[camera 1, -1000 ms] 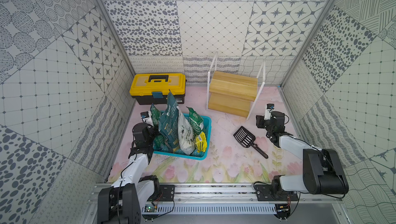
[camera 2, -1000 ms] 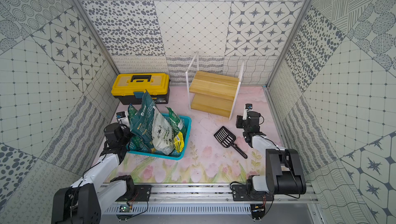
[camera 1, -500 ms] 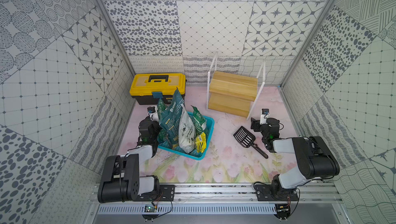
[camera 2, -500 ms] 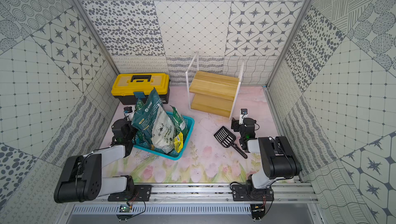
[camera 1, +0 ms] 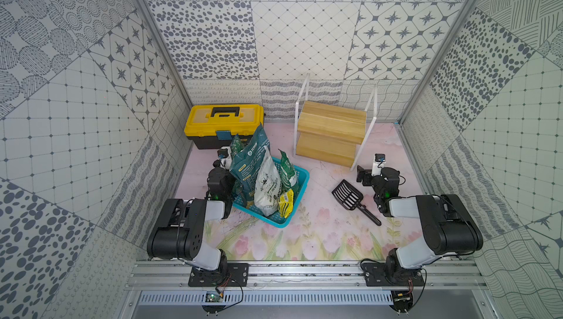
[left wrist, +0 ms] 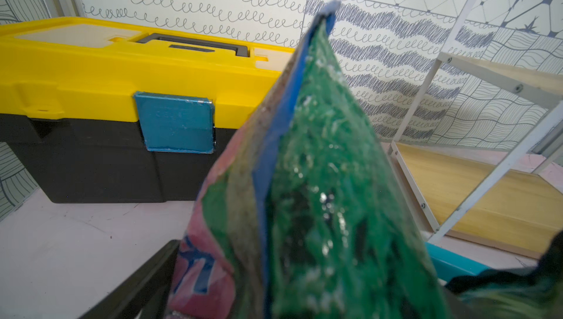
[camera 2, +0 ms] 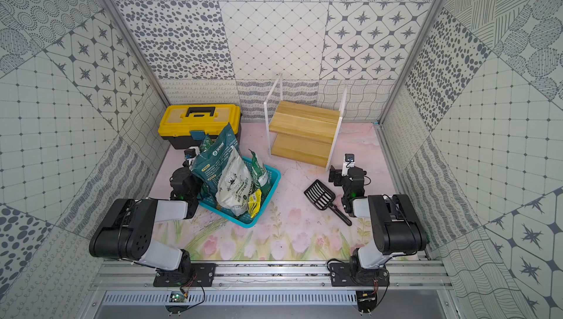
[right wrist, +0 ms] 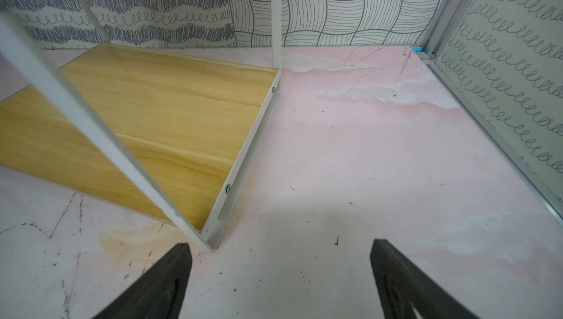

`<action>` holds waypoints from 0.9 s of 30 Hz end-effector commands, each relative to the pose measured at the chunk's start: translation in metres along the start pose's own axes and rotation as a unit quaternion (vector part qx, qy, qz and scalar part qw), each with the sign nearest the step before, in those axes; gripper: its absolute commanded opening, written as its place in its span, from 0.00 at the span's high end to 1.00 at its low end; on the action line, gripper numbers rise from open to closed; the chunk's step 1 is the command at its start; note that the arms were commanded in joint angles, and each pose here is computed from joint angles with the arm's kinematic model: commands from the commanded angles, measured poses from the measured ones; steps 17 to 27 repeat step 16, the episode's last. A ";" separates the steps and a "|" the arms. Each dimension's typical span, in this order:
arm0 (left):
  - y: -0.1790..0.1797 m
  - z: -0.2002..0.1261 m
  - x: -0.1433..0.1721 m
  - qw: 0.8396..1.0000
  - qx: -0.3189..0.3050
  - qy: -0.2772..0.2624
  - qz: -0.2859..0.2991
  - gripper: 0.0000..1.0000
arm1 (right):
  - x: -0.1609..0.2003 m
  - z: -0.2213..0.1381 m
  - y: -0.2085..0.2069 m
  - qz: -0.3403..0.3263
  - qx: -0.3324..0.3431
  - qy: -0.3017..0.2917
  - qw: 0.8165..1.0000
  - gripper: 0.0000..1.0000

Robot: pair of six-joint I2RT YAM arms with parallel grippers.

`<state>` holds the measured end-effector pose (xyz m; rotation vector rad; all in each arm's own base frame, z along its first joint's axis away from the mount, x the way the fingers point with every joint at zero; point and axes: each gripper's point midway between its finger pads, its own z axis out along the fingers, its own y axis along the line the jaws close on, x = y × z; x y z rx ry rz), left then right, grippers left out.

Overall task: Take down the fertilizer bag from the shelf
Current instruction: Reset both arms

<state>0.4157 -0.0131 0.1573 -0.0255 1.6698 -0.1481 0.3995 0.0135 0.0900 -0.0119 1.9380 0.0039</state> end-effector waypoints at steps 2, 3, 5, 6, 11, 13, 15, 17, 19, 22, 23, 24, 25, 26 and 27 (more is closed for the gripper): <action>-0.002 -0.010 0.082 0.987 0.000 0.161 0.017 0.00 | -0.016 0.001 0.001 0.004 -0.005 -0.028 1.000 0.03; -0.002 -0.010 0.082 0.987 0.000 0.162 0.017 0.00 | -0.016 0.001 0.001 0.004 -0.005 -0.028 1.000 0.03; -0.002 -0.010 0.082 0.987 0.001 0.161 0.017 0.00 | -0.016 0.001 0.000 0.004 -0.004 -0.028 1.000 0.03; -0.002 -0.010 0.082 0.987 0.000 0.160 0.017 0.00 | -0.016 0.001 0.001 0.004 -0.004 -0.028 1.000 0.03; -0.002 -0.010 0.082 0.987 0.000 0.161 0.017 0.00 | -0.016 0.002 0.000 0.009 -0.012 -0.025 1.000 0.03; -0.002 -0.010 0.082 0.987 0.001 0.161 0.017 0.00 | -0.016 0.002 0.000 0.009 -0.012 -0.026 1.000 0.03; -0.003 -0.010 0.082 0.987 0.001 0.161 0.017 0.00 | -0.017 0.001 0.000 0.009 -0.012 -0.028 1.000 0.03; -0.002 -0.010 0.082 0.987 0.001 0.161 0.017 0.00 | -0.016 0.001 0.000 0.009 -0.012 -0.027 1.000 0.03; -0.002 -0.010 0.082 0.987 0.001 0.161 0.017 0.00 | -0.016 0.001 0.000 0.009 -0.012 -0.027 1.000 0.03; -0.002 -0.010 0.082 0.987 0.001 0.161 0.017 0.00 | -0.016 0.001 0.000 0.009 -0.012 -0.027 1.000 0.03; -0.002 -0.010 0.082 0.987 0.001 0.161 0.017 0.00 | -0.016 0.001 0.000 0.009 -0.012 -0.027 1.000 0.03; -0.002 -0.010 0.082 0.987 0.001 0.161 0.017 0.00 | -0.016 0.001 0.000 0.009 -0.012 -0.027 1.000 0.03; -0.002 -0.010 0.082 0.987 0.001 0.161 0.017 0.00 | -0.016 0.001 0.000 0.009 -0.012 -0.027 1.000 0.03; -0.002 -0.010 0.082 0.987 0.001 0.161 0.017 0.00 | -0.016 0.001 0.000 0.009 -0.012 -0.027 1.000 0.03; -0.002 -0.010 0.082 0.987 0.001 0.161 0.017 0.00 | -0.016 0.001 0.000 0.009 -0.012 -0.027 1.000 0.03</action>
